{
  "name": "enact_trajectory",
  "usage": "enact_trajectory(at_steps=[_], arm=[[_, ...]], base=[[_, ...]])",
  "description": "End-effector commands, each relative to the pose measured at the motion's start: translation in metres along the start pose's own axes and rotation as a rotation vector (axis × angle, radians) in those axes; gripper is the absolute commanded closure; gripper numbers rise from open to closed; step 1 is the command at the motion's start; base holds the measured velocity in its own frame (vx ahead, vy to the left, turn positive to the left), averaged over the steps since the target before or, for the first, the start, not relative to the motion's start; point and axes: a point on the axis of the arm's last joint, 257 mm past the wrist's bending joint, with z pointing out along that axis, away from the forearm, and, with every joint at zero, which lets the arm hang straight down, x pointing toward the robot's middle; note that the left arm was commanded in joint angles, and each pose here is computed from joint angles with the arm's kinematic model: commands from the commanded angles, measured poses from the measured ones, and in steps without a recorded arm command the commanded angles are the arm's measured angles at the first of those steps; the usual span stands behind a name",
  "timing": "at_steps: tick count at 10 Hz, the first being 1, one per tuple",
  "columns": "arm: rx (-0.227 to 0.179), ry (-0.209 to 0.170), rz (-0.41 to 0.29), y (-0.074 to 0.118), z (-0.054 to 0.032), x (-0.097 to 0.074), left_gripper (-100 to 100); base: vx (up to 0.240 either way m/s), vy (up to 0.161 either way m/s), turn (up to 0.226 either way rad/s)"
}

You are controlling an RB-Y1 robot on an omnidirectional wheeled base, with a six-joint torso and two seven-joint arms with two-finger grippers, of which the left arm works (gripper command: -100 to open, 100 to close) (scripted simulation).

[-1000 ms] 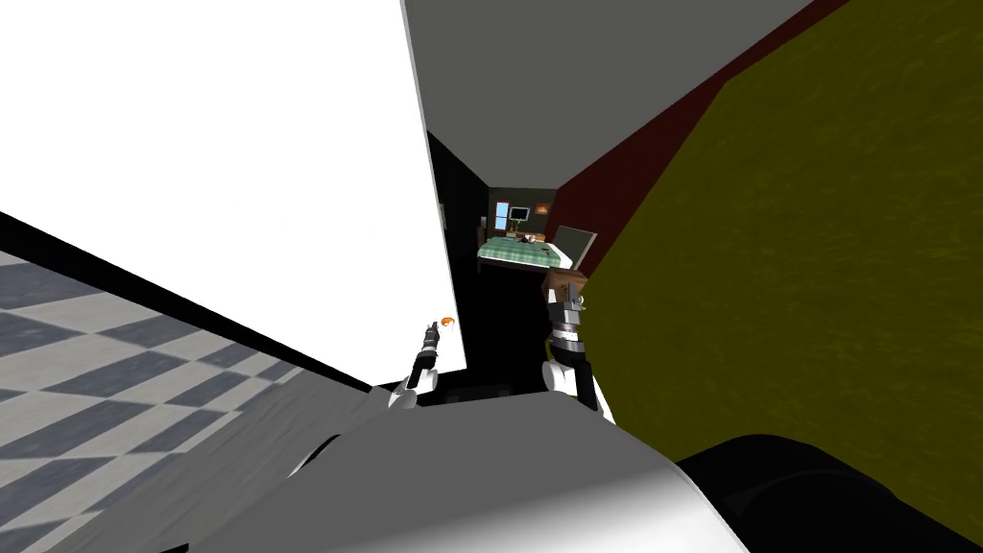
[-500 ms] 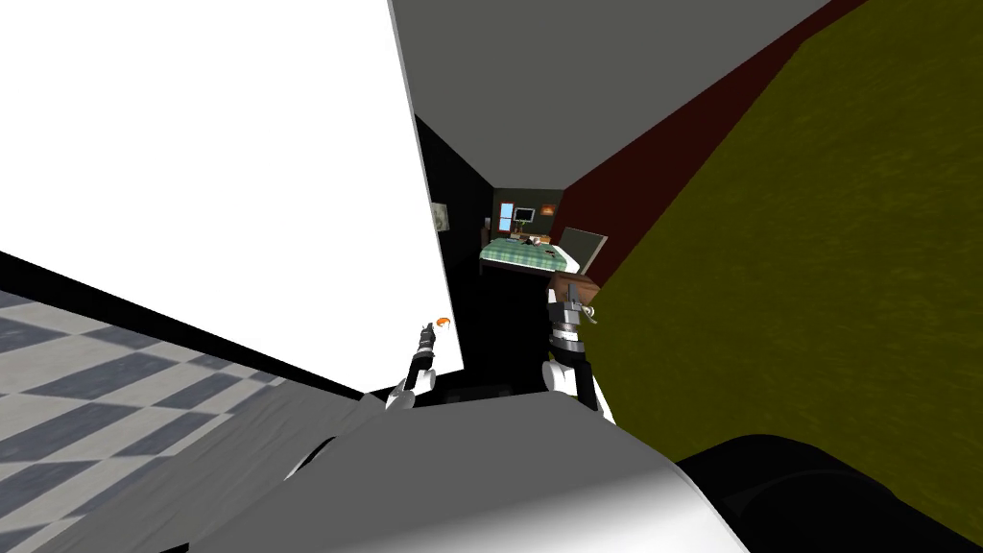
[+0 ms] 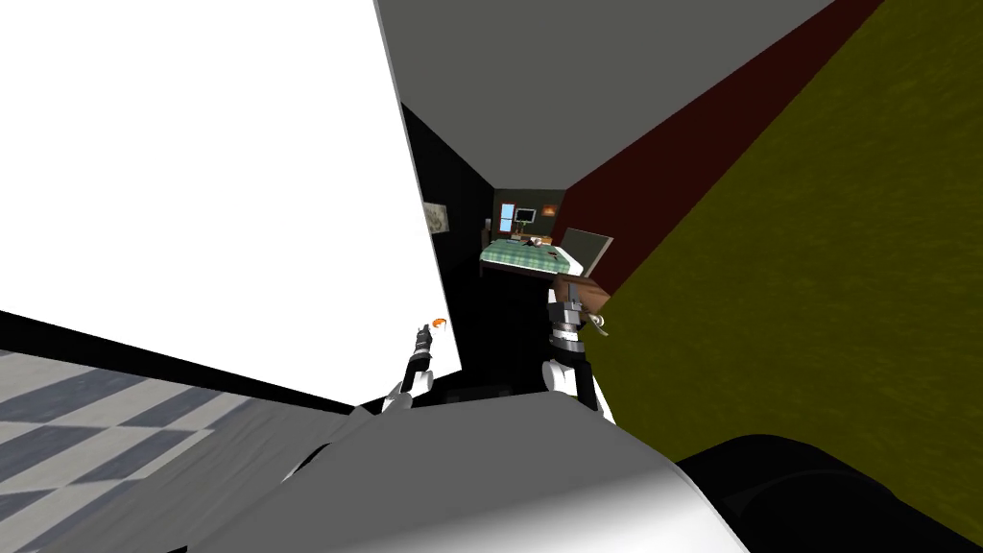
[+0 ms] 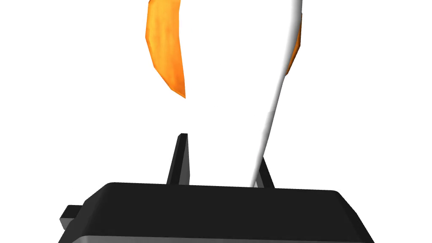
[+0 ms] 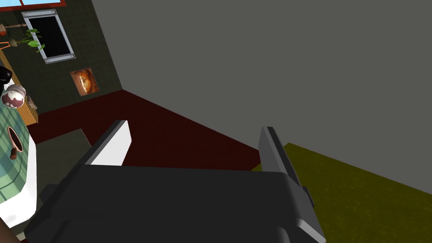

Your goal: Push the door open

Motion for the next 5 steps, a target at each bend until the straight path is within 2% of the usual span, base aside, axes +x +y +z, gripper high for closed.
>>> enact_trajectory(at_steps=[1,5], arm=[[0.013,-0.023,0.001,-0.004,0.0041,-0.01,100],[0.013,-0.086,0.0,-0.004,0.0036,-0.037,100]], base=[[0.197,-0.054,0.043],[0.201,-0.04,0.05]])
